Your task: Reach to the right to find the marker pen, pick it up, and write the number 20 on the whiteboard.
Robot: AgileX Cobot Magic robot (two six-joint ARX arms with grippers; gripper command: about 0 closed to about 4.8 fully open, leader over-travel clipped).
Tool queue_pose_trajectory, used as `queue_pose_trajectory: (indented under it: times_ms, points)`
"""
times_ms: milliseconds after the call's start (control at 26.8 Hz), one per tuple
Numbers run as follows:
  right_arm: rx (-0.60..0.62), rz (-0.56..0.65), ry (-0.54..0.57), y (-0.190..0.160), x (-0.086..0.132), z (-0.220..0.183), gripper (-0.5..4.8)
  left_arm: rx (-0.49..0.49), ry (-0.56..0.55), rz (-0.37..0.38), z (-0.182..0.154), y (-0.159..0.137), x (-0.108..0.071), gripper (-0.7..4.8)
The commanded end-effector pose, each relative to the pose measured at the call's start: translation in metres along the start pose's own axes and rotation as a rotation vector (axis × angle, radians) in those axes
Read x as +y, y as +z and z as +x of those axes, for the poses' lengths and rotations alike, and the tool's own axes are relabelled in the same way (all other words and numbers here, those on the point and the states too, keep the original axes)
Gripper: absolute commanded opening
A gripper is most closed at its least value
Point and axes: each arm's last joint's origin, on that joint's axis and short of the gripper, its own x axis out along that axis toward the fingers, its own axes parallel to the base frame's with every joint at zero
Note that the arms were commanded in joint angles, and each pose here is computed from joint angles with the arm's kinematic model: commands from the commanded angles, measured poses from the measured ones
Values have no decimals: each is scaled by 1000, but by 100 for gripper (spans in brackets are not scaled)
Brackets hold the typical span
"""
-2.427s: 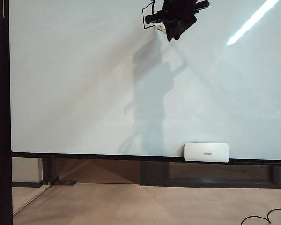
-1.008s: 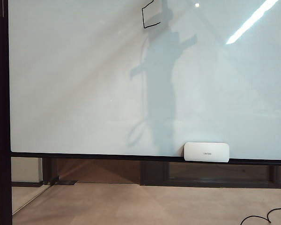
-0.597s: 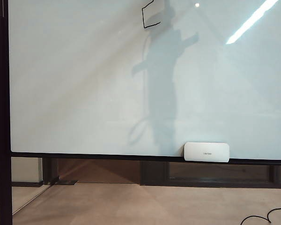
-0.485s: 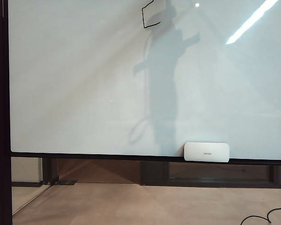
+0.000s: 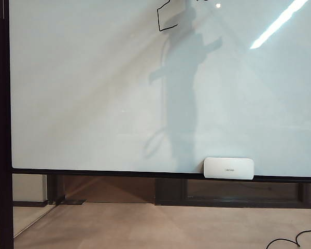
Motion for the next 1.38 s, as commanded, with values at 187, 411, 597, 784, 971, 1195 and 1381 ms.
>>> queue_pose_trajectory:
  times_ms: [187, 411, 597, 784, 971, 1195, 1381]
  points:
    - [4, 7, -23, 2, -4, -2, -2, -13, 0, 3, -1, 2, 0, -5]
    - [61, -4, -15, -4, -3, -1, -2, -14, 0, 4, -1, 3, 0, -5]
    - [131, -7, -7, -14, -1, 3, -2, -15, 0, 4, -1, 3, 0, -5]
    - [222, -26, 3, -30, 3, 11, -2, -16, 0, 5, -1, 3, 0, -5]
    - [300, -35, 10, -45, 8, 21, -2, -15, 0, 4, -1, 3, 0, -5]
    - [322, -30, 11, -51, 9, 25, -2, -15, 0, 6, -1, 3, 0, -5]
    - [333, -32, 11, -52, 9, 25, -2, -15, 0, 7, -1, 3, 0, -5]
